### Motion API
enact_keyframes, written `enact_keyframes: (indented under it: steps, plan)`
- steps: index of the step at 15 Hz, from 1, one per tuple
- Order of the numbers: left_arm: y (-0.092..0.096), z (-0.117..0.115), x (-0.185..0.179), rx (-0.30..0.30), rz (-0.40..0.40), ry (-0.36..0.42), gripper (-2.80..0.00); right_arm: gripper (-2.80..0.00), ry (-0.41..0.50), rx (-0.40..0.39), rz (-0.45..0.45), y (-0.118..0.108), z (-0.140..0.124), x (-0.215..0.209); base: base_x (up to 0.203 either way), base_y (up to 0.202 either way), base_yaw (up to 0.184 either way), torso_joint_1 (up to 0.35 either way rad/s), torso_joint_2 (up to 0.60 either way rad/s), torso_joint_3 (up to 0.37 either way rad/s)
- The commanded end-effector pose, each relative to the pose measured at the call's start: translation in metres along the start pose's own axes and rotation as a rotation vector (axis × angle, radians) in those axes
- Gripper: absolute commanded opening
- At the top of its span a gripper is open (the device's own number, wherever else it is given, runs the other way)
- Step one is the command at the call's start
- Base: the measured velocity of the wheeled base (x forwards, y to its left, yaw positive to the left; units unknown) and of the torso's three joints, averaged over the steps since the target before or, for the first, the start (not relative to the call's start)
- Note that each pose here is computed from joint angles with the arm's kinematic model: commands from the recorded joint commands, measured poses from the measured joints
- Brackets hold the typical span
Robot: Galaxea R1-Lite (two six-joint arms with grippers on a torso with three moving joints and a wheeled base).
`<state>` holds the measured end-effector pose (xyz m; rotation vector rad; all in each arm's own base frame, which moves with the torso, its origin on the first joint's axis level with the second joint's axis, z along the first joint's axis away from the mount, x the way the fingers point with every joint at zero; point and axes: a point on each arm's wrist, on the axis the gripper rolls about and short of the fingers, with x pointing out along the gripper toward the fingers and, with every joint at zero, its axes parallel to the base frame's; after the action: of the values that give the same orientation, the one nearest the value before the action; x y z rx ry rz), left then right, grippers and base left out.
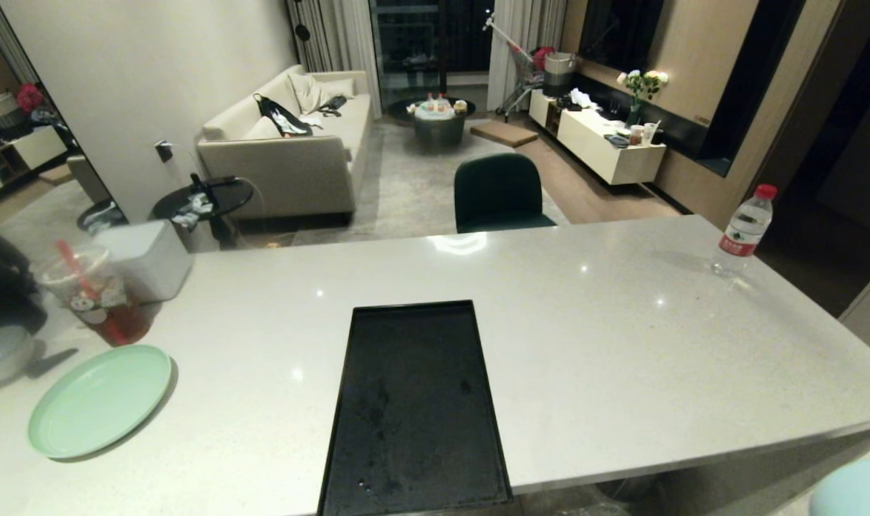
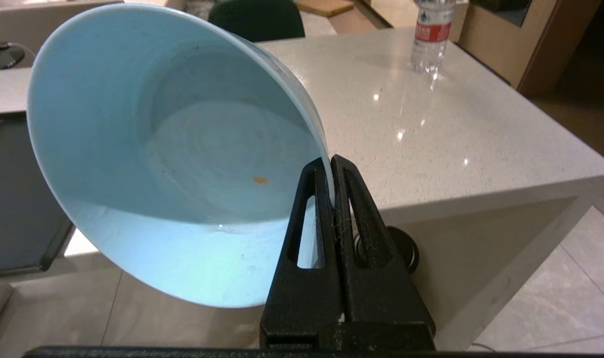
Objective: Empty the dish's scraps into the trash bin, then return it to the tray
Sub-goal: Put the bowl back to the table
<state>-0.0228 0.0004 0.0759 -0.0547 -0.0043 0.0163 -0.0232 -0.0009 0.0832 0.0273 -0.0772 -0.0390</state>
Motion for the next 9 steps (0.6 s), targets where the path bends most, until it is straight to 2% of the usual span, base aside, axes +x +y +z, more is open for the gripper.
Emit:
enact_keyframes:
  steps: [1, 5, 6, 9]
  plan:
    - [0.000, 0.000, 0.000, -0.001, 0.001, 0.001, -2.80, -2.80, -0.009, -0.016, 0.007, 0.000, 0.001, 0.000, 0.000, 0.000, 0.000, 0.000, 0.00, 0.000]
    - [0.000, 0.000, 0.000, -0.001, 0.001, 0.001, -2.80, -2.80, -0.017, -0.055, 0.033, 0.001, 0.002, 0.000, 0.000, 0.000, 0.000, 0.000, 0.00, 0.000]
    - [0.000, 0.000, 0.000, -0.001, 0.001, 0.001, -2.80, -2.80, -0.016, -0.052, 0.070, 0.002, 0.003, 0.000, 0.000, 0.000, 0.000, 0.000, 0.00, 0.000]
    - [0.000, 0.000, 0.000, -0.001, 0.001, 0.001, -2.80, -2.80, -0.023, -0.053, 0.343, 0.008, 0.026, -0.007, 0.000, 0.000, 0.000, 0.000, 0.00, 0.000]
